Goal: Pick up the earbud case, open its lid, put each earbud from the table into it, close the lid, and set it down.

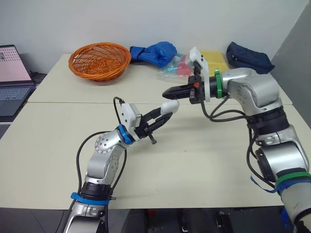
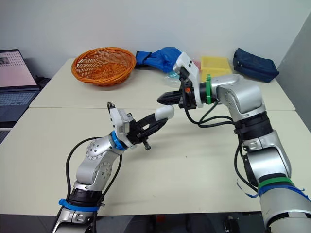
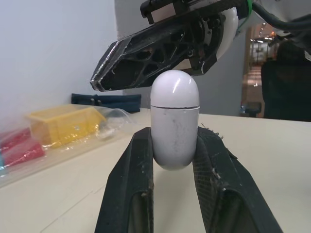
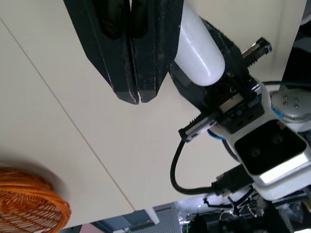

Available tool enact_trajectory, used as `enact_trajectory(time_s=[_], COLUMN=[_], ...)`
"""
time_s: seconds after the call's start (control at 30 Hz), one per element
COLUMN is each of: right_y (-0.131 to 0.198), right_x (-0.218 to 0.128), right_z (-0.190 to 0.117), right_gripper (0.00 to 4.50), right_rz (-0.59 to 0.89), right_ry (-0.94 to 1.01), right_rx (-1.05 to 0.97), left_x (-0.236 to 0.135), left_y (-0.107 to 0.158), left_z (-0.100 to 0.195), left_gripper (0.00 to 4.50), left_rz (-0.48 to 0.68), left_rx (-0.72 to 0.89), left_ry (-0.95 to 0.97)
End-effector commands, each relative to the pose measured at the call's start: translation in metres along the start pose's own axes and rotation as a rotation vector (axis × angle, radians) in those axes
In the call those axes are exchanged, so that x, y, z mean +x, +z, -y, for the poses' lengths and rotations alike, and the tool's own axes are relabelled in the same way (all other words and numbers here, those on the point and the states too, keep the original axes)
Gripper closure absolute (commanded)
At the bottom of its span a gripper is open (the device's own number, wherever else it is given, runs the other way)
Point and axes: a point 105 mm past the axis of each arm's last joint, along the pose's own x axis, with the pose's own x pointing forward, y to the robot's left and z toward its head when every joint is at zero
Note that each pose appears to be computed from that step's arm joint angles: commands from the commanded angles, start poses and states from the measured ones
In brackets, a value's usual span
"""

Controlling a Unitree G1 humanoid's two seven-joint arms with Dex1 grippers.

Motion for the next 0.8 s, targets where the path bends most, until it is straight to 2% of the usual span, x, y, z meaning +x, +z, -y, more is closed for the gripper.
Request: enact_trajectory(time_s=[0.03, 0.13, 0.27, 0.33, 0.37, 0.4, 0.43, 0.5, 0.57, 0.7, 0.73, 0.8], right_y=[0.003, 0.006, 0.024, 0.028, 0.025, 0.023, 0.008, -0.011, -0.03, -0.06, -0.065, -0.079], right_x=[-0.001, 0.0, -0.007, -0.021, -0.03, -0.033, -0.038, -0.042, -0.042, -0.038, -0.037, -0.033], right_z=[-0.018, -0.018, -0.011, -0.013, -0.015, -0.017, -0.02, -0.025, -0.029, -0.033, -0.037, -0.042], right_gripper=[4.45, 4.45, 4.45, 4.11, 3.92, 3.55, 3.25, 2.48, 1.76, 0.3, 0.01, 0.01], right_rz=[0.001, 0.05, 0.226, 0.271, 0.287, 0.292, 0.274, 0.242, 0.215, 0.192, 0.181, 0.156], right_ry=[0.074, 0.03, -0.066, -0.096, -0.115, -0.123, -0.148, -0.165, -0.155, -0.136, -0.115, -0.079], right_rx=[-0.026, -0.056, -0.086, -0.134, -0.163, -0.182, -0.236, -0.305, -0.344, -0.372, -0.399, -0.425], left_x=[0.001, 0.002, 0.001, -0.001, -0.002, -0.004, -0.009, -0.014, -0.022, -0.036, -0.038, -0.045], left_y=[0.019, 0.018, 0.017, 0.014, 0.007, 0.002, -0.005, -0.011, -0.025, -0.043, -0.048, -0.063], left_z=[-0.008, -0.007, -0.01, -0.017, -0.016, -0.015, -0.017, -0.018, -0.023, -0.017, -0.017, -0.014], left_gripper=[3.77, 3.77, 3.77, 3.77, 3.77, 3.77, 3.77, 3.77, 3.77, 3.77, 3.77, 3.77], left_rz=[0.068, 0.065, 0.058, 0.021, -0.034, -0.076, -0.131, -0.193, -0.272, -0.391, -0.403, -0.464], left_rx=[0.041, 0.039, 0.013, -0.079, -0.161, -0.217, -0.33, -0.457, -0.625, -0.829, -0.894, -1.016], left_ry=[0.039, 0.031, 0.042, 0.076, 0.059, 0.044, 0.053, 0.067, 0.135, 0.168, 0.202, 0.26])
